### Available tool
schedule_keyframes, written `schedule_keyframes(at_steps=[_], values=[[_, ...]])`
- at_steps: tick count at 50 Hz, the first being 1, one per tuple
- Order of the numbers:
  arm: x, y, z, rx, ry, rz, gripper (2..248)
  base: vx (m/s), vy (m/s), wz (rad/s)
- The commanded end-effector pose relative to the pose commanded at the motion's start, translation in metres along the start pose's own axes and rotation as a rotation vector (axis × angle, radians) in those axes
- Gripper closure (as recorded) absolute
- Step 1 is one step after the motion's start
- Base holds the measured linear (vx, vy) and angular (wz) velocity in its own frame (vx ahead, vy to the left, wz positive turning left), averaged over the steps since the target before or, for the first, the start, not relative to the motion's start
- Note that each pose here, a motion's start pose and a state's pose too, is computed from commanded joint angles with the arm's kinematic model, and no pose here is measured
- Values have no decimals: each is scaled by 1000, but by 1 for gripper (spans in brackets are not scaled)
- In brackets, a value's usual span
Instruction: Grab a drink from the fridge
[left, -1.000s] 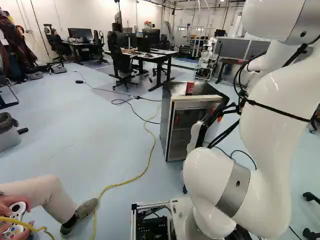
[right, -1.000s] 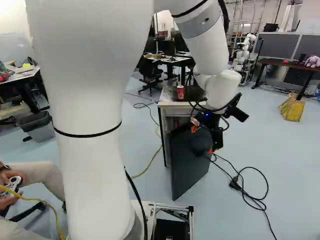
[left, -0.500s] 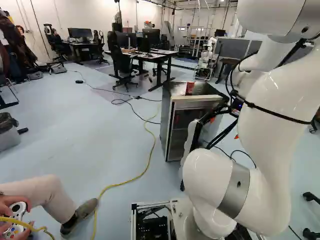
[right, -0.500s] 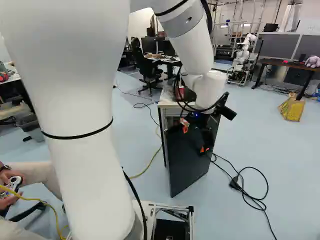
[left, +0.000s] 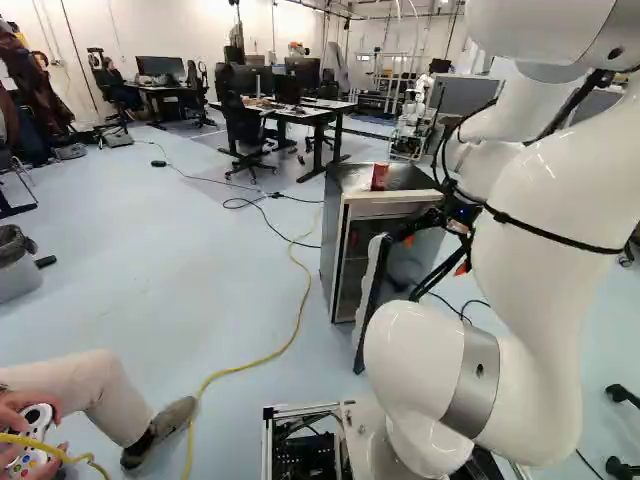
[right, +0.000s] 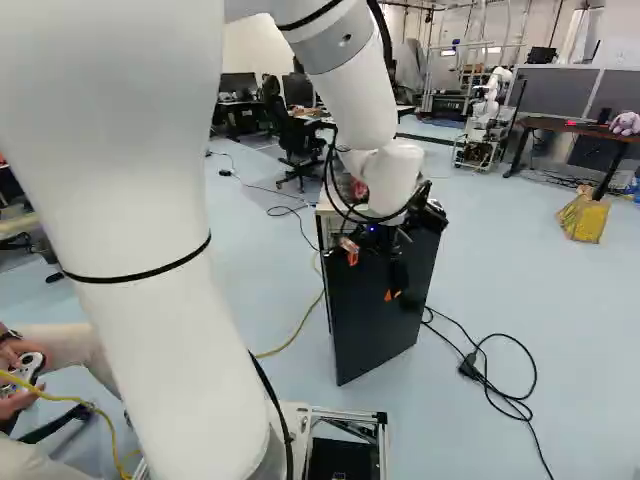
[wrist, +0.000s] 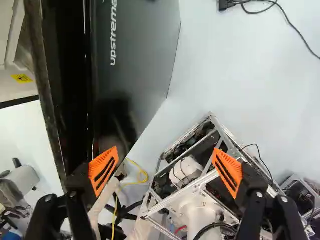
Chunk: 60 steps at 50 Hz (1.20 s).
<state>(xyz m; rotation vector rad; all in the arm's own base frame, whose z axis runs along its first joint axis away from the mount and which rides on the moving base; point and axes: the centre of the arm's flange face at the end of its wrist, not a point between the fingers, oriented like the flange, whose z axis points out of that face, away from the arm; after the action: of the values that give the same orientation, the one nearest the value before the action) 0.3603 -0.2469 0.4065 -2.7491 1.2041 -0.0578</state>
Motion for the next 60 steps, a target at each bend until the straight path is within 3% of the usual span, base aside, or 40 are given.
schedule_keyframes(at_steps=[26,60], values=[[-16,-46,7,-1,15,-112,3,0,0,0],[-21,-103,15,5,40,-240,3,0,0,0]])
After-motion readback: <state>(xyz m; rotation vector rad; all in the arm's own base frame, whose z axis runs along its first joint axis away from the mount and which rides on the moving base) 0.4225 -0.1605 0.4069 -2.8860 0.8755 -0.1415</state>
